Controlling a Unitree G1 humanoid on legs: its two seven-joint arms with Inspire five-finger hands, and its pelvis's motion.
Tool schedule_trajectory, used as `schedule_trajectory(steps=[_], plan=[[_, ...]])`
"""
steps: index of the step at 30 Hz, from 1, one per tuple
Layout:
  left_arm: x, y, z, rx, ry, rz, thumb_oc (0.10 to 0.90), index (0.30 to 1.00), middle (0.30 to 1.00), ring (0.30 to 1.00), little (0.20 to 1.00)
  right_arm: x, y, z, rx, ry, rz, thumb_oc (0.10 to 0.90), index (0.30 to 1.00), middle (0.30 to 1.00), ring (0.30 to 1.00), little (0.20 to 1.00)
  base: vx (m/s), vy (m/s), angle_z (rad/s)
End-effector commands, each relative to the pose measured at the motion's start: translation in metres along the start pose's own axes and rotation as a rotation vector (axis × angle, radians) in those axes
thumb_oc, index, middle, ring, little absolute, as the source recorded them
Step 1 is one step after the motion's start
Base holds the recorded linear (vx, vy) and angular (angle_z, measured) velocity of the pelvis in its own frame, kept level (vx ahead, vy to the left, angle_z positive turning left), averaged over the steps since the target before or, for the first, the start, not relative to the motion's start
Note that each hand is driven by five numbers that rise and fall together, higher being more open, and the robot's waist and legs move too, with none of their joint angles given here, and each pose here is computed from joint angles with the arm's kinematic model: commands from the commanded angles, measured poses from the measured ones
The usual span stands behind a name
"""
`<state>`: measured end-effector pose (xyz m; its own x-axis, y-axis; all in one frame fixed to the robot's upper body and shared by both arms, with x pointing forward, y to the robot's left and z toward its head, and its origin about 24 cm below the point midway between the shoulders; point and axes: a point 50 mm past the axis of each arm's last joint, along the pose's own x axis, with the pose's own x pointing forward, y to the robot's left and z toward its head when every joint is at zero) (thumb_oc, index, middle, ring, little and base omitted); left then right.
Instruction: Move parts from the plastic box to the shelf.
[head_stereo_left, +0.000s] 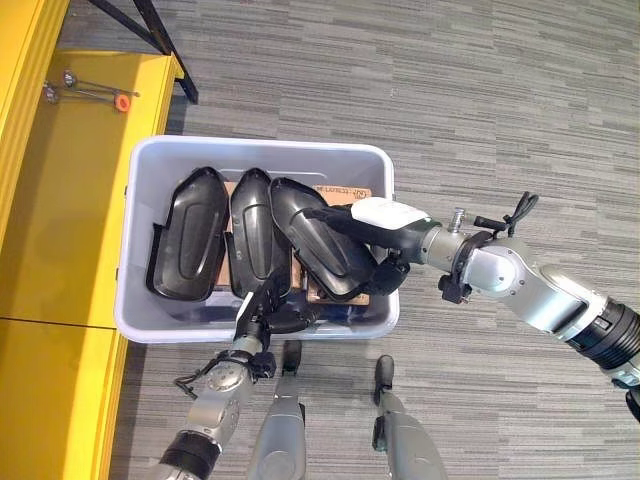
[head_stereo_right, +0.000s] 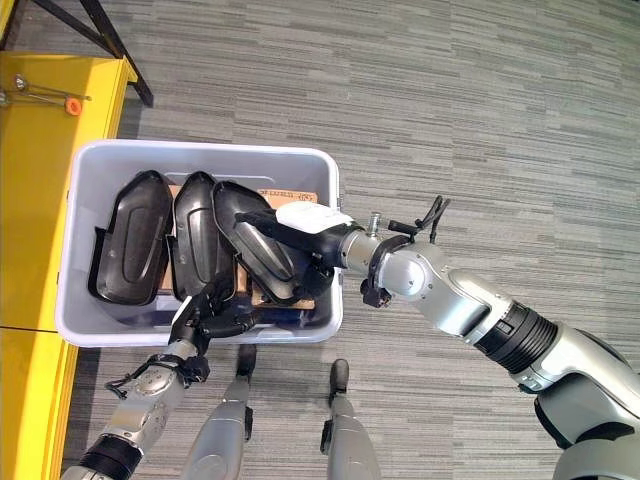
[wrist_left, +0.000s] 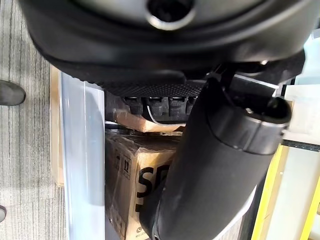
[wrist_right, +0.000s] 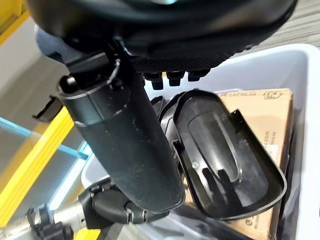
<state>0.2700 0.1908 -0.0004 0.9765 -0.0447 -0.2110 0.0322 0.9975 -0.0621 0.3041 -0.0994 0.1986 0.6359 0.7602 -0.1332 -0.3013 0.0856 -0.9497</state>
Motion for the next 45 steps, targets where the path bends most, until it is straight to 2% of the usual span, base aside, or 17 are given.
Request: schedule_trajectory(steps=[1, 25, 34, 40, 45], plan=[[-0.008, 0.005, -0.005, 0.01, -0.008, 0.005, 0.9, 1.0, 1.0, 1.0, 1.0, -0.005, -0.037, 0.045, -0.133, -0.206, -0.084, 0.9, 1.0, 1.0, 1.0, 1.0, 0.0, 0.001, 0.03], [-0.006, 0.009, 0.006, -0.048, -0.059, 0.067, 0.9, 1.0, 1.0, 1.0, 1.0, -0.006, -0.05, 0.029, -0.217, -0.102, -0.152, 0.9, 1.0, 1.0, 1.0, 1.0, 0.0, 0.0, 0.01], [-0.005, 0.006, 0.018, -0.068, -0.109, 0.061, 0.9, 1.0, 1.0, 1.0, 1.0, -0.021, -0.07, 0.013, -0.359, 0.017, -0.173, 0.9, 1.0, 1.0, 1.0, 1.0, 0.0, -0.003, 0.05], [-0.004, 0.008, 0.023, -0.07, -0.127, 0.071, 0.9, 1.0, 1.0, 1.0, 1.0, -0.026, -0.071, 0.02, -0.404, 0.002, -0.134, 0.9, 1.0, 1.0, 1.0, 1.0, 0.0, -0.009, 0.05], [-0.005, 0.011, 0.023, -0.075, -0.128, 0.082, 0.9, 1.0, 1.0, 1.0, 1.0, -0.031, -0.079, 0.031, -0.415, -0.039, -0.168, 0.9, 1.0, 1.0, 1.0, 1.0, 0.0, 0.0, 0.0]])
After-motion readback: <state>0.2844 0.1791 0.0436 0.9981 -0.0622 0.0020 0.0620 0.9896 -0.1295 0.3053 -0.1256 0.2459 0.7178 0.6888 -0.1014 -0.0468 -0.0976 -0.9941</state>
